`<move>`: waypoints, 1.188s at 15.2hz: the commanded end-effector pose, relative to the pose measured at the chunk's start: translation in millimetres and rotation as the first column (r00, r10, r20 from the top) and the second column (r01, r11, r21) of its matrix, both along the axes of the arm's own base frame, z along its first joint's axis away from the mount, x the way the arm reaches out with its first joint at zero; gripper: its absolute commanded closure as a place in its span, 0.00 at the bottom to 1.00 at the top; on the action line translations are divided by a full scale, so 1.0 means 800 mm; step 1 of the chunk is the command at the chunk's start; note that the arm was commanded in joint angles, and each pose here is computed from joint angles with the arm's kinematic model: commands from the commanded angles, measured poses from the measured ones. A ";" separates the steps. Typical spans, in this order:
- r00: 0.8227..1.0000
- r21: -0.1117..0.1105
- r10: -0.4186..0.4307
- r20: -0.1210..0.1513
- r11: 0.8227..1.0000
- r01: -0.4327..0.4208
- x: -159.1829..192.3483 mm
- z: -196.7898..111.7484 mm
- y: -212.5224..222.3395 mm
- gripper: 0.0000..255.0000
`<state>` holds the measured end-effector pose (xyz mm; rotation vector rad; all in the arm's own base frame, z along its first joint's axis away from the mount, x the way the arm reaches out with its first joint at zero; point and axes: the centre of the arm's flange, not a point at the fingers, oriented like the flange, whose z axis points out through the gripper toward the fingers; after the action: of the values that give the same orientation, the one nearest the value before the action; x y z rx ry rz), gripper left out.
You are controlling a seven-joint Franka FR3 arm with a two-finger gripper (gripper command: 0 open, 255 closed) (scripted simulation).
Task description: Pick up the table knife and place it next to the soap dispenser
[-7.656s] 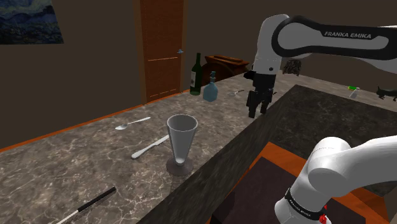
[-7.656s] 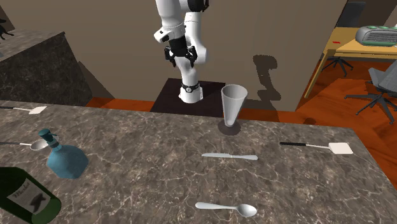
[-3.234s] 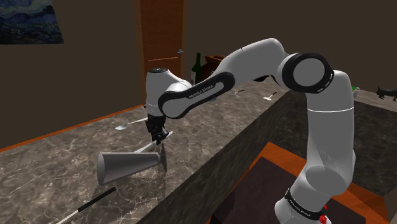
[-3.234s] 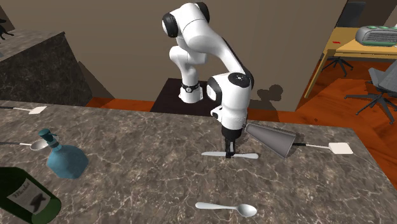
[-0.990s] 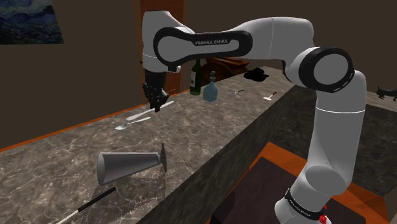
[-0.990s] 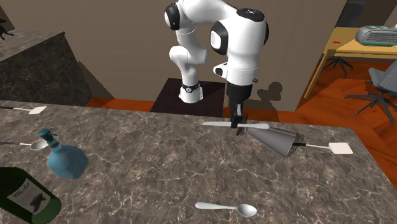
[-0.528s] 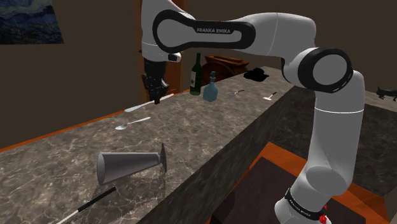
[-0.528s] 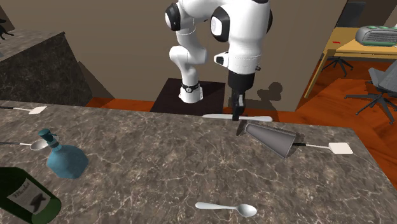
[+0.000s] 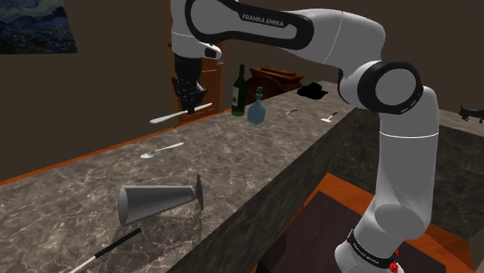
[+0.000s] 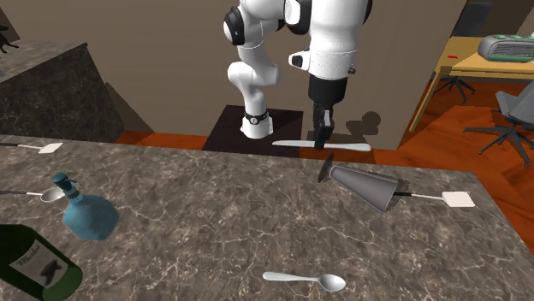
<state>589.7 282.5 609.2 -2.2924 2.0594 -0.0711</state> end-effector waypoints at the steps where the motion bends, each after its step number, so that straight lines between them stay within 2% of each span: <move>1: 1.000 0.000 0.000 -0.001 1.000 0.000 -0.001 0.013 0.000 1.00; 5: 1.000 0.000 0.000 -0.001 1.000 0.000 -0.001 0.037 0.000 1.00; 18: 1.000 0.000 0.000 -0.001 1.000 0.000 0.037 0.037 -0.211 1.00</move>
<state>617.6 124.1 640.1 -2.2915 2.0620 -0.0707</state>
